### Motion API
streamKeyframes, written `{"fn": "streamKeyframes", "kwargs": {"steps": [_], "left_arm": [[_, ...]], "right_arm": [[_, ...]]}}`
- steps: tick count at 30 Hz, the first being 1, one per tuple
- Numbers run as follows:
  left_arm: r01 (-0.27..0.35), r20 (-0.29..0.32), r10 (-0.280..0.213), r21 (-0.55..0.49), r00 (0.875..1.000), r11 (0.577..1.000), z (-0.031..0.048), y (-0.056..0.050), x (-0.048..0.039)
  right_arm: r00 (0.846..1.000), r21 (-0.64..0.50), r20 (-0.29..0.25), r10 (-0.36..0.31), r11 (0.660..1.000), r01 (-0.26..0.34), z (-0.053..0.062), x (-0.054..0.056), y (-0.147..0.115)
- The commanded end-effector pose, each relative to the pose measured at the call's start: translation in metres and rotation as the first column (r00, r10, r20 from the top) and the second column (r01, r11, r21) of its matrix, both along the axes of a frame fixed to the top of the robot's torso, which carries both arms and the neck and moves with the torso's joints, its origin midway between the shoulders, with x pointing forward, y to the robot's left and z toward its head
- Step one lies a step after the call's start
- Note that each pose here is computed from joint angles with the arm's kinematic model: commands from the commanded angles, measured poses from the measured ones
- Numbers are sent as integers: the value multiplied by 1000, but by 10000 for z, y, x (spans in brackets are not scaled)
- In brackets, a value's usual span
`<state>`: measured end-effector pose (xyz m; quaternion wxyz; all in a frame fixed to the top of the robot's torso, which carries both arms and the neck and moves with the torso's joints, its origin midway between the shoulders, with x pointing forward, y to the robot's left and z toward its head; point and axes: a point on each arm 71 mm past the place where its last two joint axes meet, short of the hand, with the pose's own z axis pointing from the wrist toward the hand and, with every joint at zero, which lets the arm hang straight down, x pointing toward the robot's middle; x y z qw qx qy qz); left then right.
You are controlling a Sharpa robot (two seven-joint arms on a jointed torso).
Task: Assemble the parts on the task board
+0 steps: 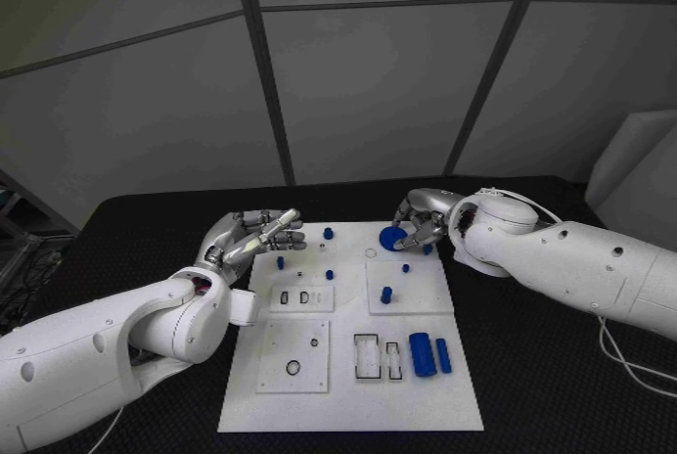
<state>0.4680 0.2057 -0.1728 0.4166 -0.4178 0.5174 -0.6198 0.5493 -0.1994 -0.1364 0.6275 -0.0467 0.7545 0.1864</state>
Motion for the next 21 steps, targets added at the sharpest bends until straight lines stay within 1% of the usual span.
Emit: {"fn": "streamKeyframes", "kwargs": {"steps": [1, 5, 12, 21], "left_arm": [[12, 8, -12, -1, 1000, 1000, 14, -7, 0], [11, 8, -11, 0, 1000, 1000, 13, -6, 0], [11, 8, -11, 0, 1000, 1000, 12, -4, 1], [10, 6, -10, 1, 1000, 1000, 11, 1, 3]], "right_arm": [[1000, -19, -8, 1, 1000, -1, -7, 5, 3], [1000, -19, -3, -1, 1000, 0, -8, 11, 11], [999, -19, 32, -6, 1000, 6, 9, 18, 16], [995, 10, 100, 4, 1000, -5, 69, -17, 63]]}}
